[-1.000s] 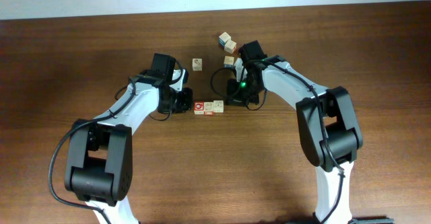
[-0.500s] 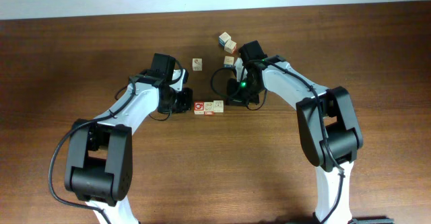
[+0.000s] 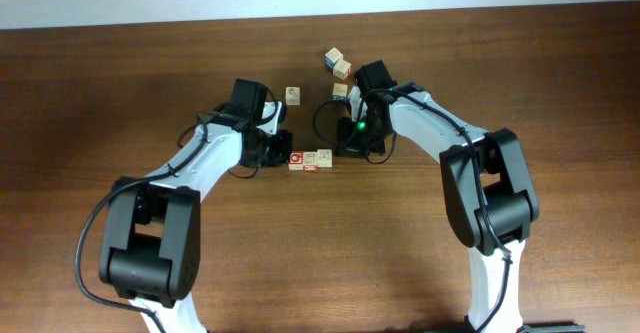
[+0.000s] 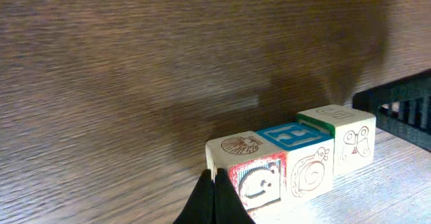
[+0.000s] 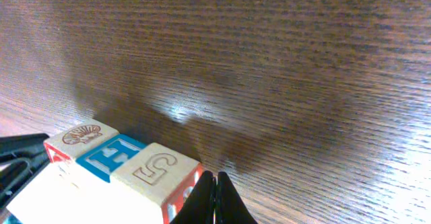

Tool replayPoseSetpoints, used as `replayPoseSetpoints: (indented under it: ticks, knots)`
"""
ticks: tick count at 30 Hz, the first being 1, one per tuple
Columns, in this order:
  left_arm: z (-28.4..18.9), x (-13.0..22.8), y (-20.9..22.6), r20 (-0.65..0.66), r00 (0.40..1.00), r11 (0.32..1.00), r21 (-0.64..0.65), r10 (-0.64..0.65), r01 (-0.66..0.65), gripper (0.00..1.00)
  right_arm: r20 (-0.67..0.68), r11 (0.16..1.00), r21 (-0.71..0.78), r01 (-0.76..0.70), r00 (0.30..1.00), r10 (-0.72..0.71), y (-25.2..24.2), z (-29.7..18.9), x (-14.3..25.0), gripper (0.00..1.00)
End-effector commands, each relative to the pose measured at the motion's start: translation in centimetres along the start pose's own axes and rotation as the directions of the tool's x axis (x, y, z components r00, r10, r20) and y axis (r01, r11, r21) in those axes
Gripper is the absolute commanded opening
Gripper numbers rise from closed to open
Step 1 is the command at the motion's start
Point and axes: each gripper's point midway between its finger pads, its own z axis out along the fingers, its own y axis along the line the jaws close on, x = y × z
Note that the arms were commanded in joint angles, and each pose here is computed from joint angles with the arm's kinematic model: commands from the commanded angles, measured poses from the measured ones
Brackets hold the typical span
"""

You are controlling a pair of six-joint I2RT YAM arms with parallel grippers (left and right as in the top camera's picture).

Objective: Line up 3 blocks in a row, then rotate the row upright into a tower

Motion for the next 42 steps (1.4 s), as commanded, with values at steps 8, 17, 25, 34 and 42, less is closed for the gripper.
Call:
replayPoseSetpoints:
  ticks: [8, 17, 25, 34, 42]
  knots:
    - [0.1, -0.6, -0.6, 0.011, 1.0, 1.0, 0.009, -0.012, 0.011, 0.0, 0.01, 1.0, 0.004, 0.012, 1.0, -0.012, 0.5, -0.5, 0.2, 0.04]
    - [0.1, -0.5, -0.6, 0.01, 1.0, 1.0, 0.009, -0.012, 0.012, 0.0, 0.003, 1.0, 0.006, 0.009, 1.0, -0.009, 0.7, -0.4, 0.5, 0.04]
    - [0.1, -0.5, -0.6, 0.01, 1.0, 1.0, 0.009, -0.012, 0.012, 0.0, -0.002, 0.999, 0.042, -0.029, 1.0, 0.029, 0.1, -0.6, 0.8, 0.04]
    - [0.1, -0.5, -0.6, 0.01, 1.0, 1.0, 0.008, -0.011, 0.011, 0.0, 0.0, 0.997, 0.065, -0.03, 1.0, 0.03, 0.2, -1.6, 1.2, 0.05]
    - [0.1, -0.5, -0.6, 0.009, 1.0, 1.0, 0.009, -0.011, 0.011, 0.0, 0.009, 0.998, 0.056, 0.026, 1.0, -0.027, 1.6, -2.5, 1.6, 0.04]
